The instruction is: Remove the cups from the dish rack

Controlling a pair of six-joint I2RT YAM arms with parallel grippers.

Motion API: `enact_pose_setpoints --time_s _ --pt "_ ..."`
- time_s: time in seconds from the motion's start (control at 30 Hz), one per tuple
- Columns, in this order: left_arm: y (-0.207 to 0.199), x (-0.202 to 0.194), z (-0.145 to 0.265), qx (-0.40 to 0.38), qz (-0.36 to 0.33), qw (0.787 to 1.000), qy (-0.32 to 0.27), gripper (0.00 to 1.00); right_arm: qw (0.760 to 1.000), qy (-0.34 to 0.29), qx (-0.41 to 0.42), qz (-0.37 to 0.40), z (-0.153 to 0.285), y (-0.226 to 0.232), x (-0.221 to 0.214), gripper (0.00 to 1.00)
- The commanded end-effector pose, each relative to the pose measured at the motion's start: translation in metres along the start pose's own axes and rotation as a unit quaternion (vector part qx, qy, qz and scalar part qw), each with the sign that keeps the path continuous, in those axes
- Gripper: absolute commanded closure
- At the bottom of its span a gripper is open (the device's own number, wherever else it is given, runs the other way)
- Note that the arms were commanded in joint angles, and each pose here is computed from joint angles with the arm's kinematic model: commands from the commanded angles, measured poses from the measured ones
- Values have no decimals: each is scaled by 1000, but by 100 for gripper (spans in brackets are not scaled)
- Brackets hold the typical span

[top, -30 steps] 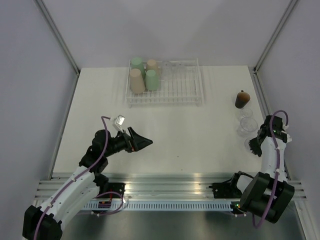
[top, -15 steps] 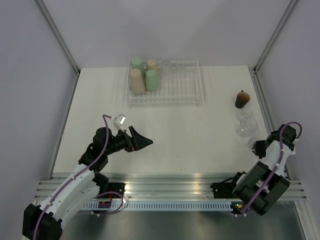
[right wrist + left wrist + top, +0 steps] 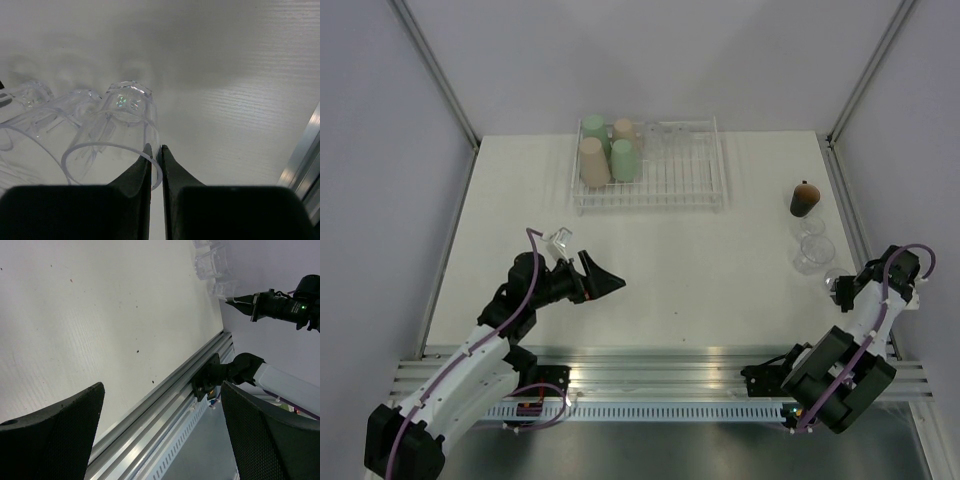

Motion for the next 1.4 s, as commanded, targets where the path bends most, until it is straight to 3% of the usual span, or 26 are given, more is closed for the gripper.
enact_pose_setpoints --time_s 0.0,0.5,0.73,1.0,1.37 --pt "-9 15 1 -5 -29 999 -21 0 1000 -23 10 -16 12 9 7 99" --pt "-14 20 1 -8 -32 999 -25 0 997 -19 -36 -67 14 14 15 99" --pt "-14 21 1 -8 -31 999 -25 0 996 -4 -63 -56 14 17 18 99" --pt "-14 20 3 -8 -30 999 -28 0 999 25 -8 -27 17 20 13 99" --pt "-13 19 2 -8 -29 999 -26 0 999 33 -26 21 14 12 13 79"
Point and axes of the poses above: each gripper's point midway between its finger pads, its own z axis back along the fingers, its own y axis along the line the jaws close on, x = y × z, the point moved 10 cm from there along z, back along the fingers, and after that the axes turned 13 degrees about -z, right-handed, at the moved point
